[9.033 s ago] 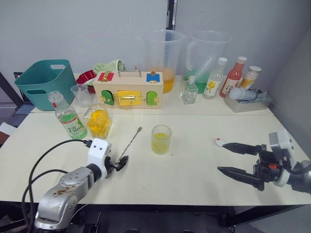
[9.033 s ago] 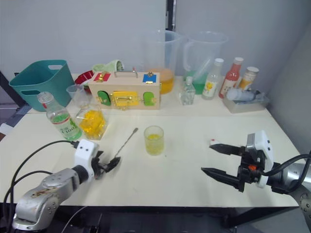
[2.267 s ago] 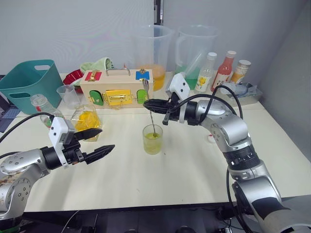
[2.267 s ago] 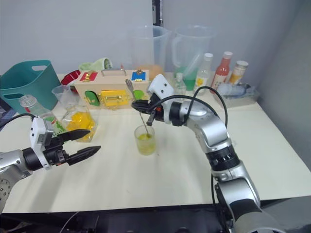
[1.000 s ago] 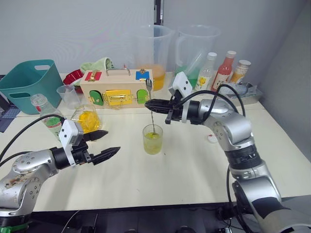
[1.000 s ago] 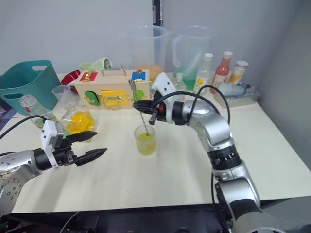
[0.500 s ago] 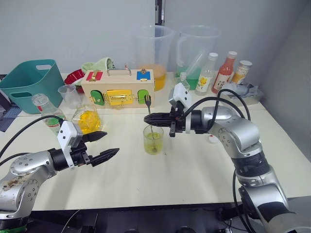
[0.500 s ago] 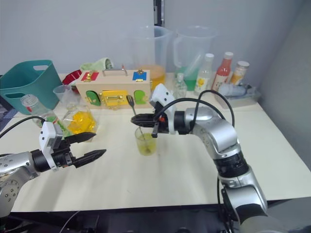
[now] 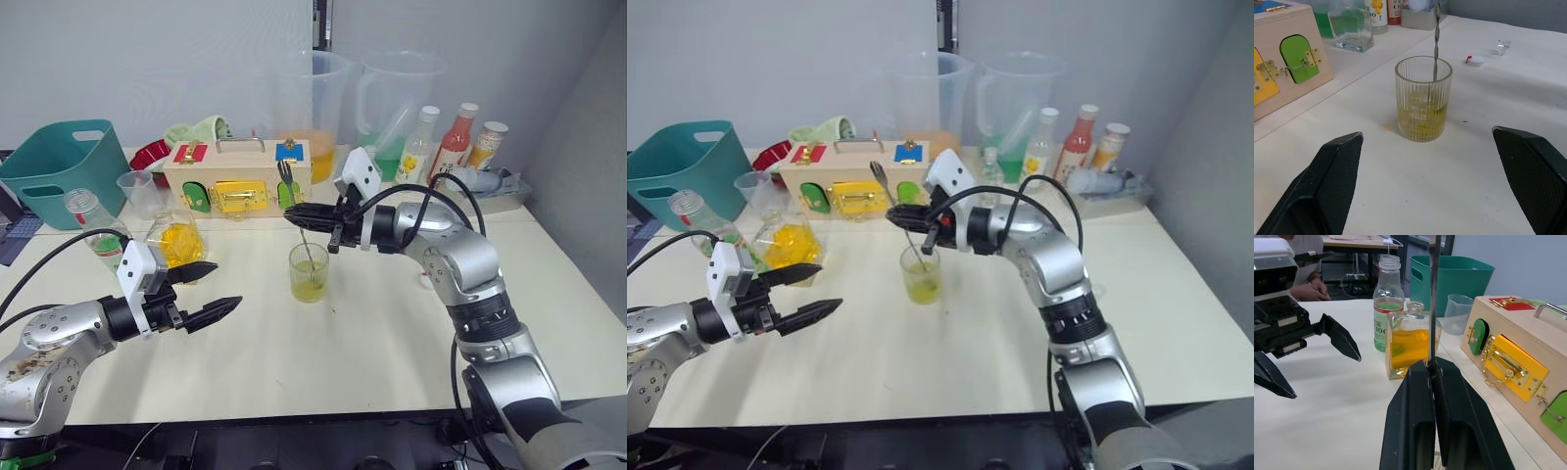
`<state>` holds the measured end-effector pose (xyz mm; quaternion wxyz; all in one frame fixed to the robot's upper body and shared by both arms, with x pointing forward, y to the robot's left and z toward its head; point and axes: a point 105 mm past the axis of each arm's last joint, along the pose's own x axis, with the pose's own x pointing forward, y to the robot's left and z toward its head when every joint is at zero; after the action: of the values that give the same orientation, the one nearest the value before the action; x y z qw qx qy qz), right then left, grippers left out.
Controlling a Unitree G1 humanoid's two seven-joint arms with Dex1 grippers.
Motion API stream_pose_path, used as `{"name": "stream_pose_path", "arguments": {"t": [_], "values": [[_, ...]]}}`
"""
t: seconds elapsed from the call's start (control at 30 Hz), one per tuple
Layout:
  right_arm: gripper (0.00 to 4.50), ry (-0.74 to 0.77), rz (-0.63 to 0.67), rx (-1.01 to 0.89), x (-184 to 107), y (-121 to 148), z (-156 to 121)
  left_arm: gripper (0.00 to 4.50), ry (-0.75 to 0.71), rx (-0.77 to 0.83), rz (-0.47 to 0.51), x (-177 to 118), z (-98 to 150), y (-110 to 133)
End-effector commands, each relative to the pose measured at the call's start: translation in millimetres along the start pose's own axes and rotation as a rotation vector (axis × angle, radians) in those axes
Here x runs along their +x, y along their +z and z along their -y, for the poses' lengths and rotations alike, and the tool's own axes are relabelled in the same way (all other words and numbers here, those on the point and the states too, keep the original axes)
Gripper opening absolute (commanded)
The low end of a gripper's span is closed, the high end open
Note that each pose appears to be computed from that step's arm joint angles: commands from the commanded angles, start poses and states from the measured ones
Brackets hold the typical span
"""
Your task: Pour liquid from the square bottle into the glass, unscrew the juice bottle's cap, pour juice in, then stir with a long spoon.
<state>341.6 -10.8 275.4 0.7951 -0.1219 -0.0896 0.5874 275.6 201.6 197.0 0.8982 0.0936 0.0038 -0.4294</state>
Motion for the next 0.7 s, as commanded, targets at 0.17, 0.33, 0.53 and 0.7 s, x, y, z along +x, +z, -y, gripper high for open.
{"name": "stream_pose_path", "arguments": {"t": [0.17, 0.33, 0.53, 0.7], "values": [[0.00, 0.040, 0.076, 0.035, -16.2, 35.9, -2.0, 4.49, 0.000, 0.042, 0.015, -2.3, -0.9, 8.7], [0.00, 0.000, 0.078, 0.030, -29.8, 47.6, 8.4, 4.49, -0.004, 0.045, 0.019, -1.6, -2.7, 9.6], [0.00, -0.070, 0.117, 0.082, -48.2, 58.3, 26.2, 4.49, -0.019, 0.056, 0.019, -2.6, -4.9, 13.3], [0.00, -0.075, 0.070, 0.093, -52.3, 51.2, 27.7, 4.49, -0.018, 0.070, 0.030, -3.7, -12.3, 21.8]]}}
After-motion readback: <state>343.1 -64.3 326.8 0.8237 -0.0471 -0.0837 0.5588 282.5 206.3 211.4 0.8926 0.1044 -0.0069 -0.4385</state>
